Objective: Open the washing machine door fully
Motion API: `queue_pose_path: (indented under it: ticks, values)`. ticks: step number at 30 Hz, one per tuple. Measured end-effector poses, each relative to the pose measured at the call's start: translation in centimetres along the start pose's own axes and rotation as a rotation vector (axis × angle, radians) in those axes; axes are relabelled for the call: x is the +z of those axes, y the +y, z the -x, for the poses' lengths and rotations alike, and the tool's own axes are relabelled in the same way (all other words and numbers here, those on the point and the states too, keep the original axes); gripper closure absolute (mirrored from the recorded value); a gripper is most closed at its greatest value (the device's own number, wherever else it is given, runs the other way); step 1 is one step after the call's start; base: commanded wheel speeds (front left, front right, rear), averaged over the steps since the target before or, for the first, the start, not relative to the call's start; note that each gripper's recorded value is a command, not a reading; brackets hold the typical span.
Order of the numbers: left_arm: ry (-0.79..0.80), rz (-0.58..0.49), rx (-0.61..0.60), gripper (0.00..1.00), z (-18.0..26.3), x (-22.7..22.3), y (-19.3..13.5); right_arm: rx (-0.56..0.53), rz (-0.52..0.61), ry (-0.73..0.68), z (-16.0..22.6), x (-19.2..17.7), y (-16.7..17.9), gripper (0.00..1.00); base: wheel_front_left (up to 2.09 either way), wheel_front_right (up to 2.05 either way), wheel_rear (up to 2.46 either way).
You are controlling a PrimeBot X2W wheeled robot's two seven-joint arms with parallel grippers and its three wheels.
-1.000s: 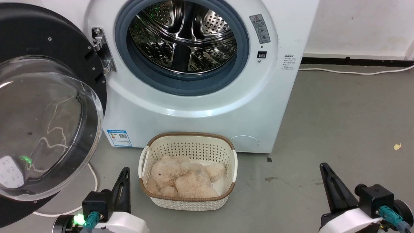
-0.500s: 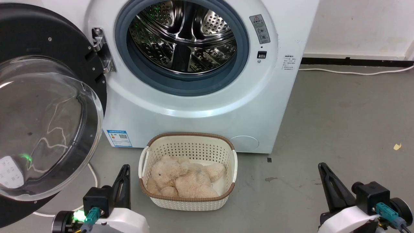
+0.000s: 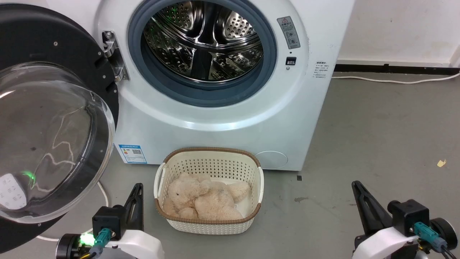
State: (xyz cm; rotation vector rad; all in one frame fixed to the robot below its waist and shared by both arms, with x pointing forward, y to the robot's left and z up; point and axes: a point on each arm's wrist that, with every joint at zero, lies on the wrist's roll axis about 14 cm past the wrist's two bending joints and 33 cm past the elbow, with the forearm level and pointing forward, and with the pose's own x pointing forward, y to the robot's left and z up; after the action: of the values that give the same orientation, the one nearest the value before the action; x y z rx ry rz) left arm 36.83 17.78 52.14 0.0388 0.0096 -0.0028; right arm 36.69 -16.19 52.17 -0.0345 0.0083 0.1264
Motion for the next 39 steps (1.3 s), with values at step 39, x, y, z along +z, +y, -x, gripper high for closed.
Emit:
queue_pose_path:
  ticks: [39]
  values:
    - [0.009,-0.01,0.007,1.0,-0.1,0.03,0.09,0.003,0.01,0.009,-0.21,0.08,0.07,1.0,0.0,0.0,0.0]
